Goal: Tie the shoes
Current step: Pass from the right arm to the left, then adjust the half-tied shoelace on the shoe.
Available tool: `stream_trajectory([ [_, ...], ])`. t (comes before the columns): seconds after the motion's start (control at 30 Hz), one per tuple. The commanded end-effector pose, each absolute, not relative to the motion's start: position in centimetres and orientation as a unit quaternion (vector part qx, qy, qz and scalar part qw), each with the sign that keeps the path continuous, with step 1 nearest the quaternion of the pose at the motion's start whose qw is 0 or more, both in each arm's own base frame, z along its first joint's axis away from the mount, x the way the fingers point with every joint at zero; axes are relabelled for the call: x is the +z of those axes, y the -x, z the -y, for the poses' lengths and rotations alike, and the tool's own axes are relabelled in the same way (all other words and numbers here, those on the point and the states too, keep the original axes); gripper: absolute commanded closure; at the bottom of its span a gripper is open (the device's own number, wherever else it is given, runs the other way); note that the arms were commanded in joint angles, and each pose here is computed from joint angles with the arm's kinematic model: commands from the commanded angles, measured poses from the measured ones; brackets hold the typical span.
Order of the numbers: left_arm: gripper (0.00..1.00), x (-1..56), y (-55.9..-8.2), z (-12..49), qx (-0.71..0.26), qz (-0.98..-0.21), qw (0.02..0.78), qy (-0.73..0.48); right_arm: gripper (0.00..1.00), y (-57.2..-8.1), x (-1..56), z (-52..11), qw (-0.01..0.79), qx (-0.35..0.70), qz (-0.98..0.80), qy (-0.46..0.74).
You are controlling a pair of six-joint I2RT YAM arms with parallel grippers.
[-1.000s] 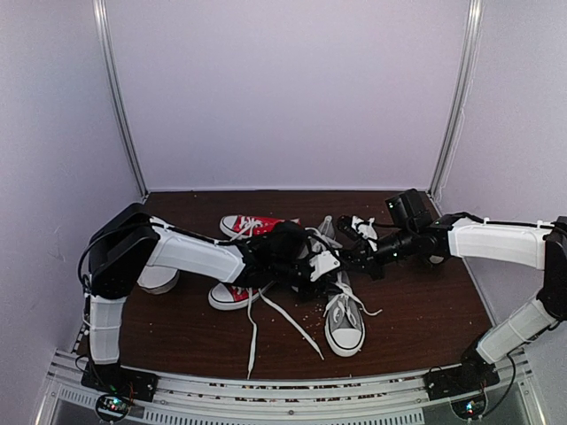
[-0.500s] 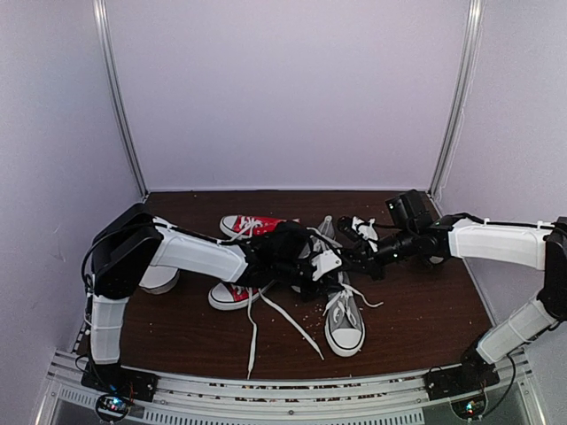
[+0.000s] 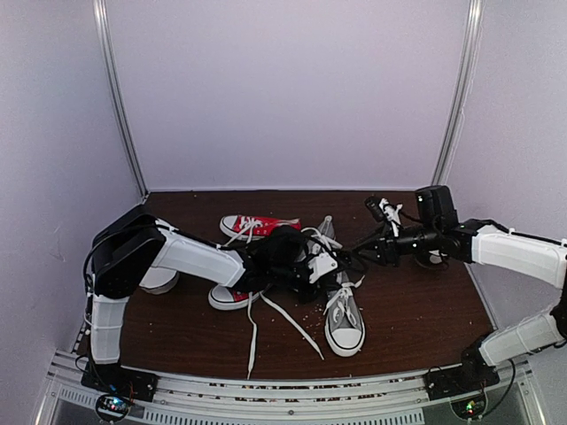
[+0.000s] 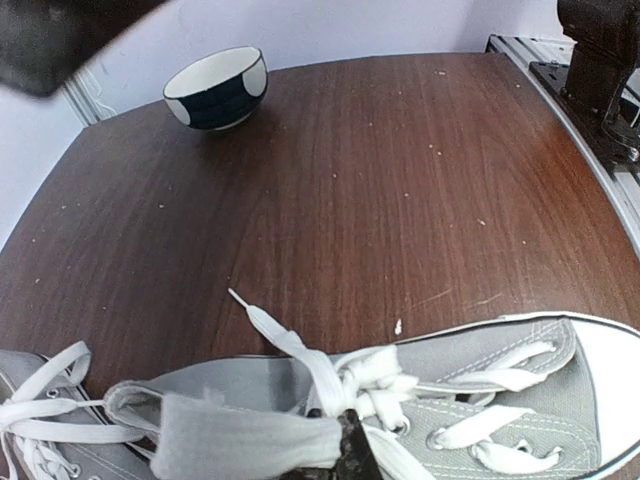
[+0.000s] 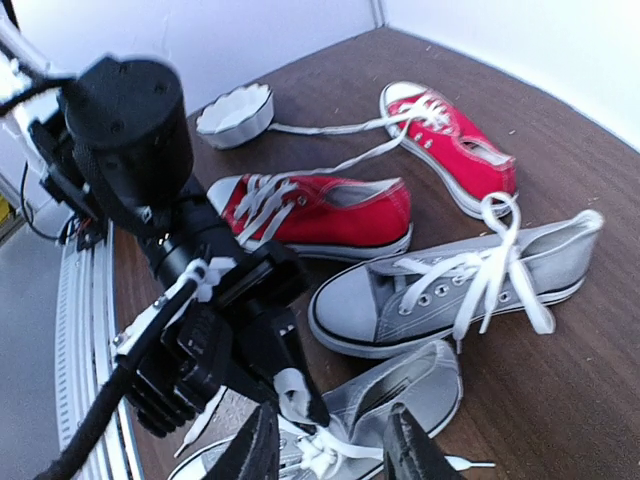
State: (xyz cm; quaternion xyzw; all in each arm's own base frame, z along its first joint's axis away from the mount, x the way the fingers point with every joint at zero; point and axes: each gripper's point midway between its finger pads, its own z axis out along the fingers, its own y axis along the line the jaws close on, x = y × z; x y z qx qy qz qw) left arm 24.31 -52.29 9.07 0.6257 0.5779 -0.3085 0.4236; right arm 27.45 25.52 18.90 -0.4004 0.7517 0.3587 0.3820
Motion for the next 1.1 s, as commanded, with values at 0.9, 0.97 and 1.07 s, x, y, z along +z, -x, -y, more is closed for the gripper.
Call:
stream_trajectory([
  [0.9, 0.94, 9.5, -24.2, 51.9, -0.295, -0.555, 0.451, -0.634, 0.62, -26.4, 9.5, -26.4, 0.167, 0.375, -0.833, 0.371],
  [0.97, 0.94, 9.6, -24.2, 51.9, -0.297, -0.555, 0.451, -0.633, 0.62, -26.5, 9.5, -26.4, 0.169, 0.374, -0.832, 0.374],
  [1.07, 0.94, 9.8, -24.2, 52.0, -0.301, -0.554, 0.452, -0.631, 0.61, -26.8, 9.5, -26.5, 0.175, 0.374, -0.830, 0.375],
])
